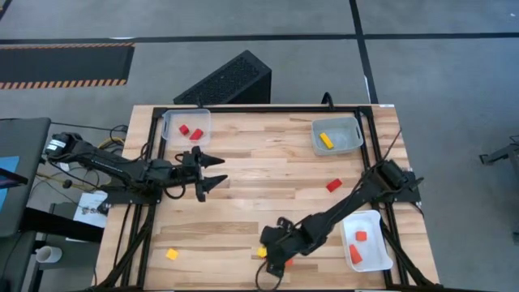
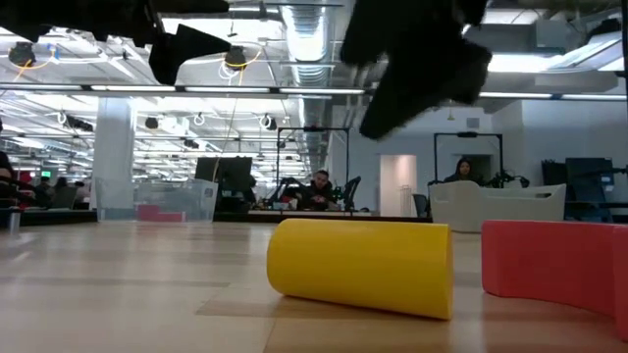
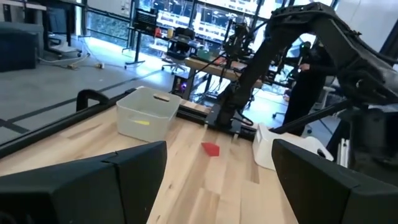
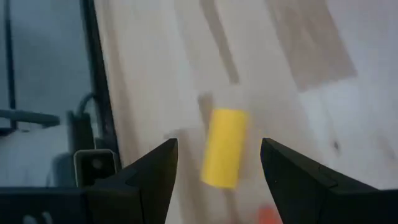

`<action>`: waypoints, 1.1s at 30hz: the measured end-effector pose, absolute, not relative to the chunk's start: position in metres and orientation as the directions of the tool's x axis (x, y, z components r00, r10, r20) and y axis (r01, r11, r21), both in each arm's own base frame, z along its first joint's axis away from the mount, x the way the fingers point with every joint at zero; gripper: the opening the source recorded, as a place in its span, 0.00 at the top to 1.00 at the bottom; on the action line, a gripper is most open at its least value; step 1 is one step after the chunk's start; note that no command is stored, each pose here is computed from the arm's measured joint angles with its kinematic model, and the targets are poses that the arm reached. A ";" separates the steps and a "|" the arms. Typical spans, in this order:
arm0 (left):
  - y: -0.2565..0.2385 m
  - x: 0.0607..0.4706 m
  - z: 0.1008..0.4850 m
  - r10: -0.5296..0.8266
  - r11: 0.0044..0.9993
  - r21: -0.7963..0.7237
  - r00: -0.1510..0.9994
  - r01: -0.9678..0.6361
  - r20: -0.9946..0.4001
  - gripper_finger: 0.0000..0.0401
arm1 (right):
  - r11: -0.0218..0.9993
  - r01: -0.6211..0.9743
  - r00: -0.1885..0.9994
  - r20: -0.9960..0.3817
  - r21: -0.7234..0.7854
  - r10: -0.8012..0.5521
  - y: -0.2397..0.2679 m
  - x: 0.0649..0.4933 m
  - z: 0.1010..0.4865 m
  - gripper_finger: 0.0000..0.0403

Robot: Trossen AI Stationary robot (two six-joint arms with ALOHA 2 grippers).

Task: Sort & place blocks by color
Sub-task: Put the right yellow block into the gray bin

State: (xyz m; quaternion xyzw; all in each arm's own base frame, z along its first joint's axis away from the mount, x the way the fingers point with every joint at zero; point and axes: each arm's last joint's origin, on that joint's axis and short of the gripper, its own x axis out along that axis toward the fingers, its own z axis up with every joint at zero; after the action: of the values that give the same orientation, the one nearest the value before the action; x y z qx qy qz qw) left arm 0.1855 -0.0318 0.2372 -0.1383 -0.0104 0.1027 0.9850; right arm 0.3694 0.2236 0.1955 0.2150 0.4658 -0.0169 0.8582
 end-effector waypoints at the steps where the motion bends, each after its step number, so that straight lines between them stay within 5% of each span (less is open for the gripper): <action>1: -0.032 0.185 0.237 0.205 0.940 -0.278 0.979 -0.200 -0.011 0.30 | 0.909 0.228 0.570 -0.805 0.350 0.167 0.227 0.373 0.196 0.37; 22: -0.036 0.188 0.229 0.194 0.935 -0.289 0.978 -0.206 -0.071 0.30 | 0.950 0.270 0.330 -0.942 0.156 0.061 0.237 0.392 0.148 0.37; 33: -0.036 0.188 0.229 0.194 0.935 -0.290 0.978 -0.206 -0.071 0.30 | 0.952 0.273 0.309 -0.950 0.140 0.051 0.234 0.391 0.147 0.43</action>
State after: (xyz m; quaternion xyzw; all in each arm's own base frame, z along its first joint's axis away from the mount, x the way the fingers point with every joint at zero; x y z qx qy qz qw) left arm 0.1879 -0.0363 0.2288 -0.1494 0.0207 0.1018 0.9833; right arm 0.3910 0.2344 0.1469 0.1389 0.5836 -0.0697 0.7971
